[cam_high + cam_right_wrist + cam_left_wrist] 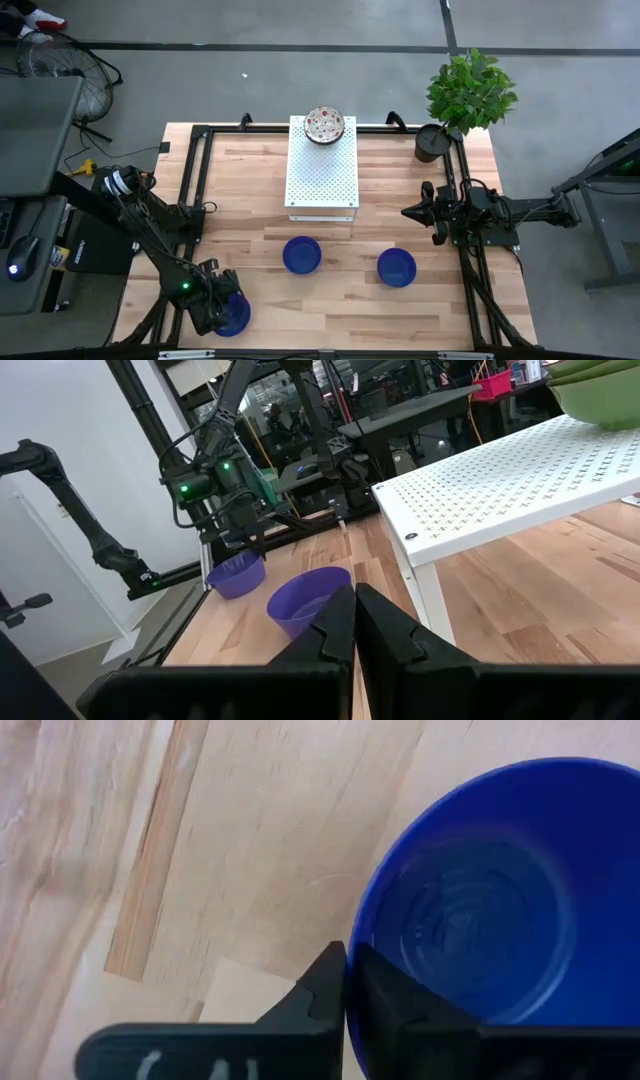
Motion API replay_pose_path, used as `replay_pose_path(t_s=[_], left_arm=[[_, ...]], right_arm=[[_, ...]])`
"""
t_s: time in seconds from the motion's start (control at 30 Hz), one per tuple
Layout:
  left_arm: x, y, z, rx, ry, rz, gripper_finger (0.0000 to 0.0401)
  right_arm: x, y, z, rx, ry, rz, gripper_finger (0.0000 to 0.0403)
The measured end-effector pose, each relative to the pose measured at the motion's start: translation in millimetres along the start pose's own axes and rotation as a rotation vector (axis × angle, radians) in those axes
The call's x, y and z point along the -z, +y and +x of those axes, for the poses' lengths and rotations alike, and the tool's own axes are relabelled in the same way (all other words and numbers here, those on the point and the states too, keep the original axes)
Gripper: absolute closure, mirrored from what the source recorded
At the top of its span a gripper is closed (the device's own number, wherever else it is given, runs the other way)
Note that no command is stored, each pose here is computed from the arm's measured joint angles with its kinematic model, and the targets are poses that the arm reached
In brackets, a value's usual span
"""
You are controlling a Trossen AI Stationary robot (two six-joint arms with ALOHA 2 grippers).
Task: Pick & Place Mini bowls
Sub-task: Put the bottom left violet bowl on the shelf
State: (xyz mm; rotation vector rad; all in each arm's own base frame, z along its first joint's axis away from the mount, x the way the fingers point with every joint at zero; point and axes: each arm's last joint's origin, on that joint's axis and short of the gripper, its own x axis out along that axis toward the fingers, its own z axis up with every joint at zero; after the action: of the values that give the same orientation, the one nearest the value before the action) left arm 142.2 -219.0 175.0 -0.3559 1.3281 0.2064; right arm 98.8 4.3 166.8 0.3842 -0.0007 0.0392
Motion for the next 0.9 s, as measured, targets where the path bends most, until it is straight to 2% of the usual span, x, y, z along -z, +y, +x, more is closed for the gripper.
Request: replay_pose_path(t_s=[0.27, 0.53, 0.67, 0.9], left_arm=[[-2, 1, -5, 0.023, -0.001, -0.11, 0.0398], [-28, 13, -29, 0.112, -0.038, -0.312, 0.0399], [-49, 21, -48, 0.14, -0.073, -0.323, 0.04], [-92, 42, -86, 0.079, -0.1, -0.297, 0.04]], right_arm=[[0, 0, 0, 0.0, 0.0, 0.0, 0.0402], [0, 0, 0, 0.0, 0.0, 0.0, 0.0402], [0, 0, 0, 0.0, 0.0, 0.0, 0.0402], [0, 0, 0, 0.0, 0.0, 0.0, 0.0402]])
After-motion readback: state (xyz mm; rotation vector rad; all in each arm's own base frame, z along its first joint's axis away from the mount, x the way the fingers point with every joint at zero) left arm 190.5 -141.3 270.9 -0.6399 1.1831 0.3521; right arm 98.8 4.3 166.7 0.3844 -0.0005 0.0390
